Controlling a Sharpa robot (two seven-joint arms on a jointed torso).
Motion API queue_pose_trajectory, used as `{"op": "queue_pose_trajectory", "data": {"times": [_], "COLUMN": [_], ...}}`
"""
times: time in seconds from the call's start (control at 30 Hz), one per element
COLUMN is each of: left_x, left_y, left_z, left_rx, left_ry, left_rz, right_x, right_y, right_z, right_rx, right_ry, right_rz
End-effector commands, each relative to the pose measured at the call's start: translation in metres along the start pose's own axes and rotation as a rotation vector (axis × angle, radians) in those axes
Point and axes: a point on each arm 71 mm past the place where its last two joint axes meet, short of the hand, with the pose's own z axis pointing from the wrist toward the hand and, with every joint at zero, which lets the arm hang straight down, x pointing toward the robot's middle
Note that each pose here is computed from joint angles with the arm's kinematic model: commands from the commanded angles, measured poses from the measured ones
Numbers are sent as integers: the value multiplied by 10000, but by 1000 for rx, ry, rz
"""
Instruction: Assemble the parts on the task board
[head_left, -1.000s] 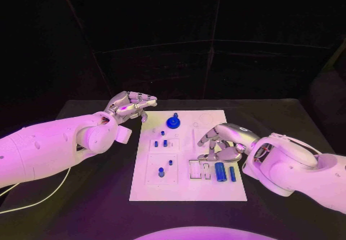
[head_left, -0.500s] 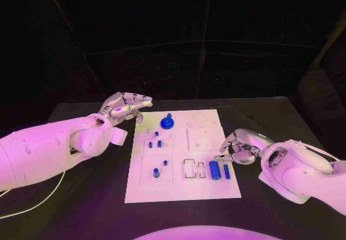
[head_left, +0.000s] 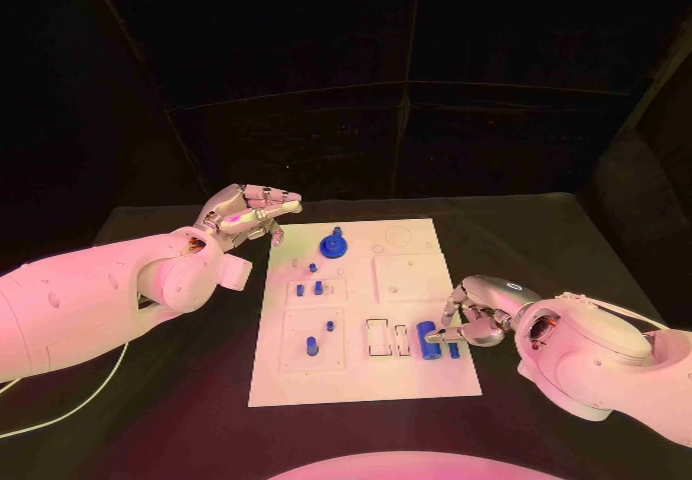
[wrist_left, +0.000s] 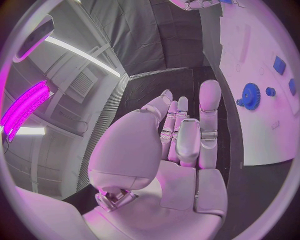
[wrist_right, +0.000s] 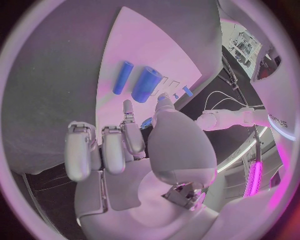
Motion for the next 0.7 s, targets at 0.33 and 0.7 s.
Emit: {"op": "queue_pose_trajectory", "data": {"times": [0.33,0.7], "left_x": [-11,-24], "left_y": [-20,-20], "left_z": [2,-3], "left_rx": [17,16], "left_ry": [6,5], "left_rz": [-6,-6], "right_x": [164,293], "right_y": [73,85], "right_z": [71,130], "right_rx": [-12,-13], "right_ry": [54,82], "right_rz": [-74,-96]}}
